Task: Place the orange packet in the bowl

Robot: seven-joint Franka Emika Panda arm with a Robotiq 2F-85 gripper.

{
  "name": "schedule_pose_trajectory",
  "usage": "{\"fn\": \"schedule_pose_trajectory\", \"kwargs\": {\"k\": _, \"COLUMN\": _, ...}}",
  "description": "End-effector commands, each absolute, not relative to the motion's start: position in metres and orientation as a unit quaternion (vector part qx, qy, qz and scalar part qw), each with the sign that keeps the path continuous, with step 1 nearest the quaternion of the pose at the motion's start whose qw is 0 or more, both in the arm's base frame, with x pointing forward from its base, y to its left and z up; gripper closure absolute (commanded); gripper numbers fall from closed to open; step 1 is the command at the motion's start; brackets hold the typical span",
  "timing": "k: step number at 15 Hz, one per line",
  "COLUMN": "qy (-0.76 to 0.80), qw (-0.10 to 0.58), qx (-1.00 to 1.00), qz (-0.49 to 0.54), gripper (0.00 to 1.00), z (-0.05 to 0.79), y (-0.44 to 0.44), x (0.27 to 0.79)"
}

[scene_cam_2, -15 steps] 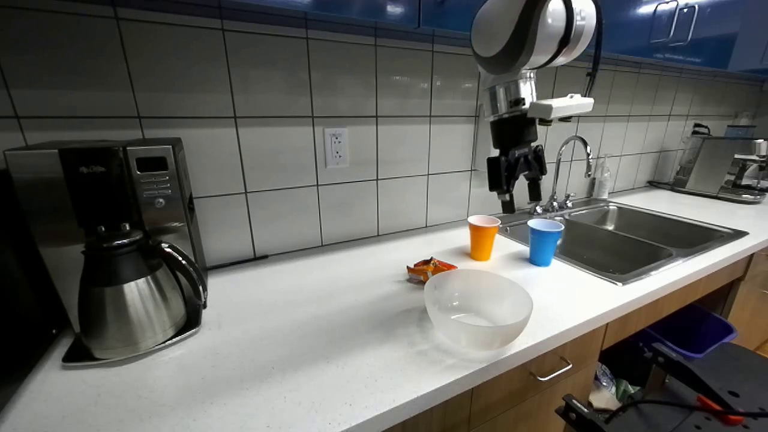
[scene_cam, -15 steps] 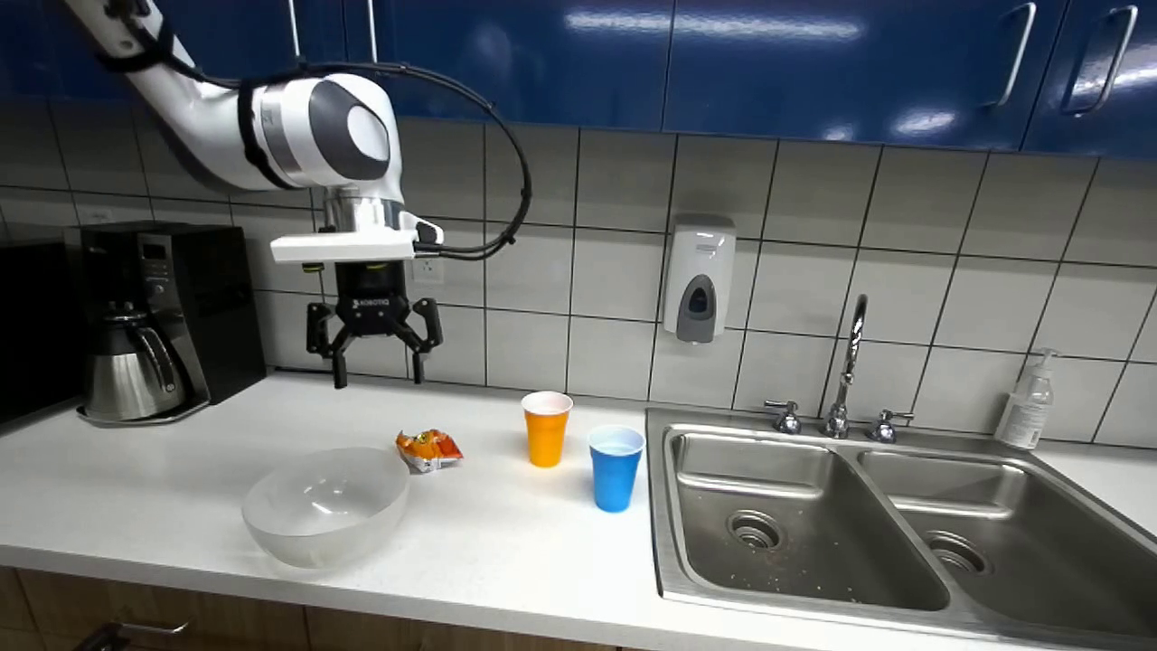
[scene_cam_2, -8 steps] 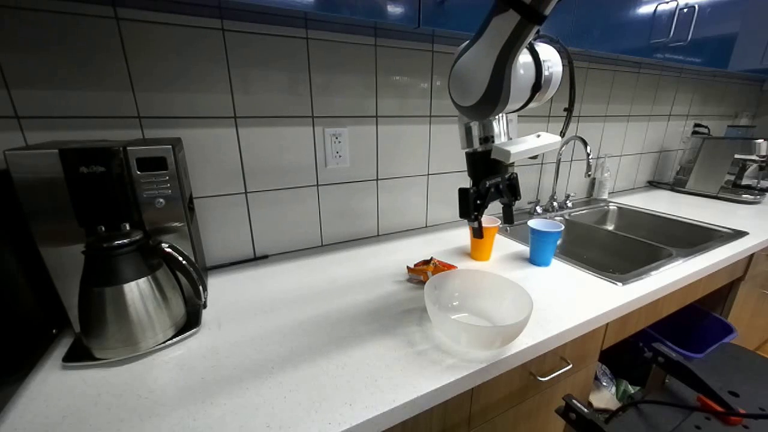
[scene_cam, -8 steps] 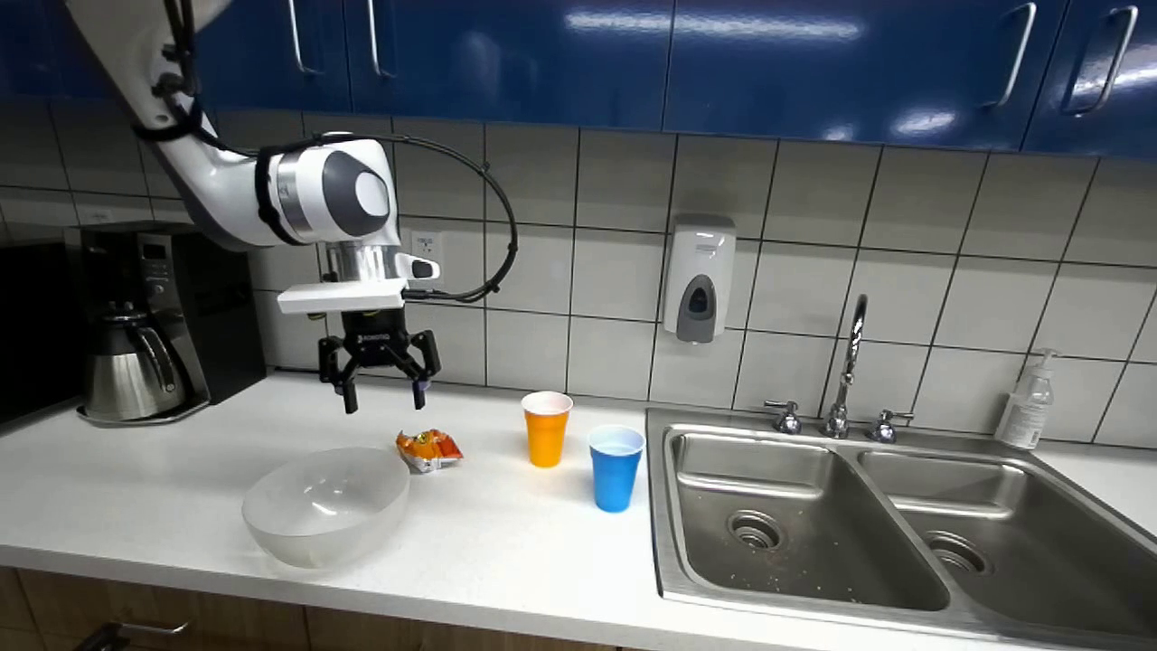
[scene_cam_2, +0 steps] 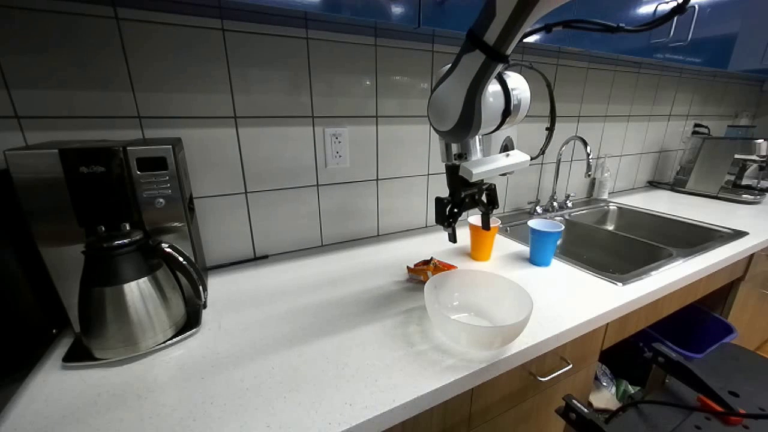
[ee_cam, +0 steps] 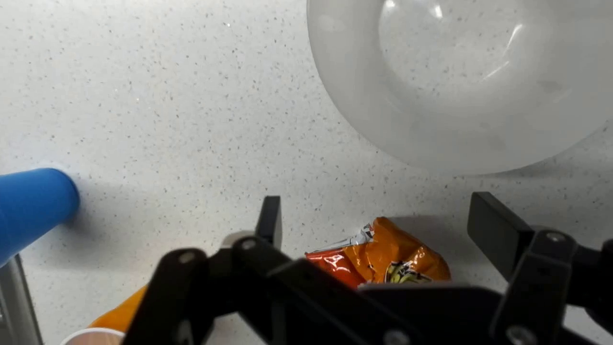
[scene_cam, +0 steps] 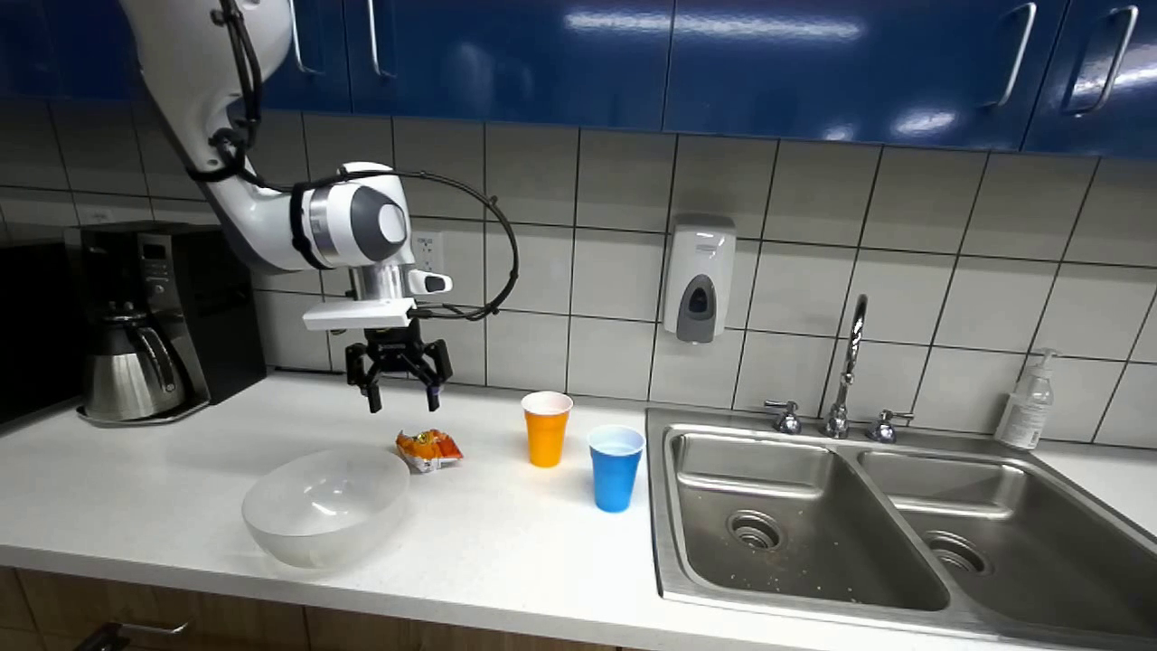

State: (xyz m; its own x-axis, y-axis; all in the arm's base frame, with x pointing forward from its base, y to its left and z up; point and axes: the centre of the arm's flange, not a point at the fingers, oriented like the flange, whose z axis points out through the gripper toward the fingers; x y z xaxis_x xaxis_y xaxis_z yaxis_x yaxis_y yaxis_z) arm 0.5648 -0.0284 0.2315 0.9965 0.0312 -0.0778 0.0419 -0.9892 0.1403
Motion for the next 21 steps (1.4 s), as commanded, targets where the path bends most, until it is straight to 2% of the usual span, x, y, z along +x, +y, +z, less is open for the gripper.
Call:
{"fn": "schedule_pose_trajectory", "kwargs": {"k": 1, "qy": -0.019, "qw": 0.072, "qx": 0.997, "qz": -0.023, "gripper": 0.00, "z": 0.217, "y": -0.025, "x": 0.600}}
{"fn": "schedule_pose_trajectory", "kwargs": {"k": 12, "qy": -0.084, "qw": 0.076, "qx": 0.993, "qz": -0.021, "gripper": 0.00, "z": 0.163, "y": 0.001, "x": 0.660}}
{"fn": "schedule_pose_trajectory", "kwargs": {"k": 21, "qy": -0.105, "qw": 0.088, "qx": 0.990, "qz": -0.025, "gripper": 0.00, "z": 0.129, "y": 0.002, "x": 0.676}}
